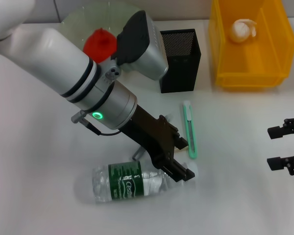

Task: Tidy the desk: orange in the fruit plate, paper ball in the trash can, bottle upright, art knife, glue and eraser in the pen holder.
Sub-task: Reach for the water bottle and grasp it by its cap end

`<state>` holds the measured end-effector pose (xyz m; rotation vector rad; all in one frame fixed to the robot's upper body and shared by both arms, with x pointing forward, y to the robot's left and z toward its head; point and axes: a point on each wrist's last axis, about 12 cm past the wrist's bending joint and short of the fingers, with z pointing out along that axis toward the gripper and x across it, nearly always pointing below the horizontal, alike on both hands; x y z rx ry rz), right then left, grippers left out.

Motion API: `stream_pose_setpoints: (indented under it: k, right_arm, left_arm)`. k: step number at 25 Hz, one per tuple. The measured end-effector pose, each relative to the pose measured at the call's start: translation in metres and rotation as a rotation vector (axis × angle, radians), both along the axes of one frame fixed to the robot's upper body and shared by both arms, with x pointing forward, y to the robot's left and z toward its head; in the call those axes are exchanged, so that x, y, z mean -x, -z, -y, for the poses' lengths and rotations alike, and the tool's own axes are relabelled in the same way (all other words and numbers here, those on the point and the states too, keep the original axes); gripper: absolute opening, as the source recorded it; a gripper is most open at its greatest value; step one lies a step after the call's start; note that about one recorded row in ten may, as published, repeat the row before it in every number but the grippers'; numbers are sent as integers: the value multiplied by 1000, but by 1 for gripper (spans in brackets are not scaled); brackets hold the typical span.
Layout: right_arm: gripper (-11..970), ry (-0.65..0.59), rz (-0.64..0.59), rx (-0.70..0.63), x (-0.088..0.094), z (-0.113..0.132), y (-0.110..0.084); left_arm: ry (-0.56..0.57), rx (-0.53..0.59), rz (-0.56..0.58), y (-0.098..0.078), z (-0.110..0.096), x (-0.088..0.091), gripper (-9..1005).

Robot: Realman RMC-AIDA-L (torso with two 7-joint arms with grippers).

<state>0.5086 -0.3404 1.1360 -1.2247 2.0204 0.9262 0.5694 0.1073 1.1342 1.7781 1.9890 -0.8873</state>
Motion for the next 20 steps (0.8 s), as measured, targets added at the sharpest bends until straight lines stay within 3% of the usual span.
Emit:
stream_pose_setpoints:
  k: [20]
  right_arm:
    - [809, 18, -16, 10, 3, 5, 3]
  left_arm:
    - [39, -96, 68, 16, 22, 8, 768]
